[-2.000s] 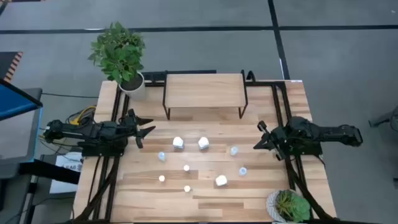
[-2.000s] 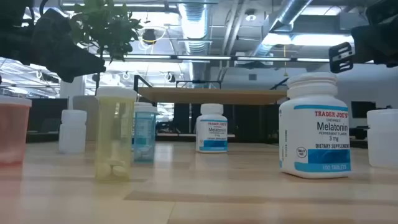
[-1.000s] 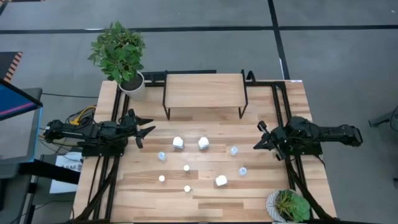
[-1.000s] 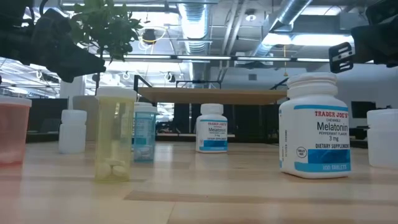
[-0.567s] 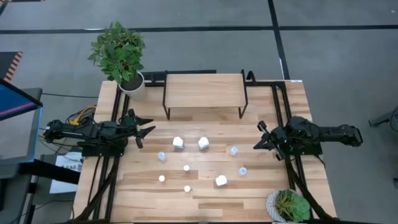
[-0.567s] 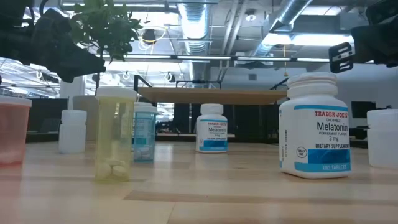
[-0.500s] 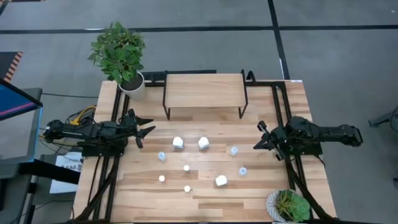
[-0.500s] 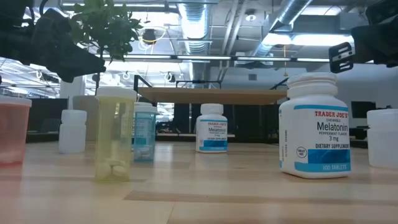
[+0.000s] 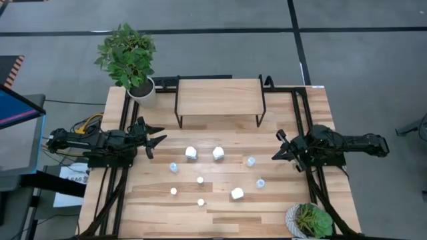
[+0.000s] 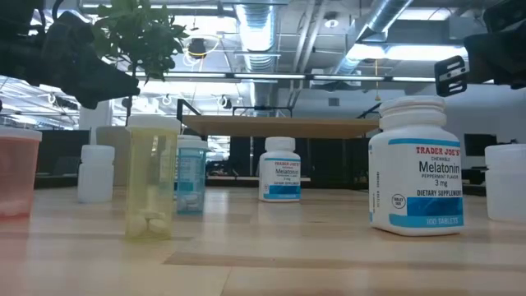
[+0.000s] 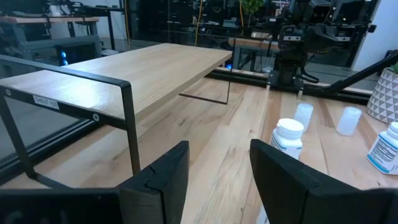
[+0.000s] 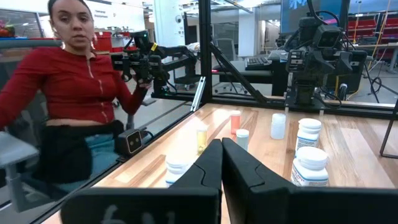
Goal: Pick and place medicine bottles onto shelf by color
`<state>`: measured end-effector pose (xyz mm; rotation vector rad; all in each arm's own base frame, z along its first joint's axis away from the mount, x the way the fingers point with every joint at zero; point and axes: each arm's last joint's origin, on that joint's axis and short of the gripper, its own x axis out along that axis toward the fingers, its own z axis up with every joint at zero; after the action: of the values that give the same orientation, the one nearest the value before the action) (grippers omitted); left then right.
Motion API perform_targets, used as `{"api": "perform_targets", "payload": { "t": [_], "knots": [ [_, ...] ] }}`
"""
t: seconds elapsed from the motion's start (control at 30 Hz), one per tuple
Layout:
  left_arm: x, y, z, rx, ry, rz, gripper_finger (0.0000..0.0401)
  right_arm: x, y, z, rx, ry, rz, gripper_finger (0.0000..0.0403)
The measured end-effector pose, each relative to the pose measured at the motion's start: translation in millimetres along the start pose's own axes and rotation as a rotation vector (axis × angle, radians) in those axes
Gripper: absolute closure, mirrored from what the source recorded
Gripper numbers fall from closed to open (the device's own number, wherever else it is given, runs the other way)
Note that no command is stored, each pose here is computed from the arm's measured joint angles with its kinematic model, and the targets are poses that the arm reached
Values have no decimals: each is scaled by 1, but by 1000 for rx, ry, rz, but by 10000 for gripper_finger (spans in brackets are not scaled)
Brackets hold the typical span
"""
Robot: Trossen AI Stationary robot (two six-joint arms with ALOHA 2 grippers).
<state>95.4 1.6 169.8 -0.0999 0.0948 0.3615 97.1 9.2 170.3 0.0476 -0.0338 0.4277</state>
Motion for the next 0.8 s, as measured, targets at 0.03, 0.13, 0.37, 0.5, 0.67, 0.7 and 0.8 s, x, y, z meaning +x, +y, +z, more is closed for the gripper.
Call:
{"api": "perform_targets", "payload": {
  "t": [0.03,0.13,0.37,0.5,0.67,0.7,0.8],
  "knots": [
    [0,0,0,0,0,0,243,0,0,0,0,0,0,379],
    [0,0,0,-1,-2,0,243,0,0,0,0,0,0,379],
    [0,0,0,-19,-4,6,243,0,0,1,-96,-8,-9,379],
    [0,0,0,-55,1,-3,243,0,-1,1,-102,-15,-20,379],
    [0,0,0,-58,1,-6,243,0,0,3,-109,-30,-20,379],
    [0,0,0,-61,1,-6,243,0,0,4,-106,-39,-20,379],
    [0,0,0,-92,-2,-13,243,0,0,7,-47,-66,-19,379]
  ]
}}
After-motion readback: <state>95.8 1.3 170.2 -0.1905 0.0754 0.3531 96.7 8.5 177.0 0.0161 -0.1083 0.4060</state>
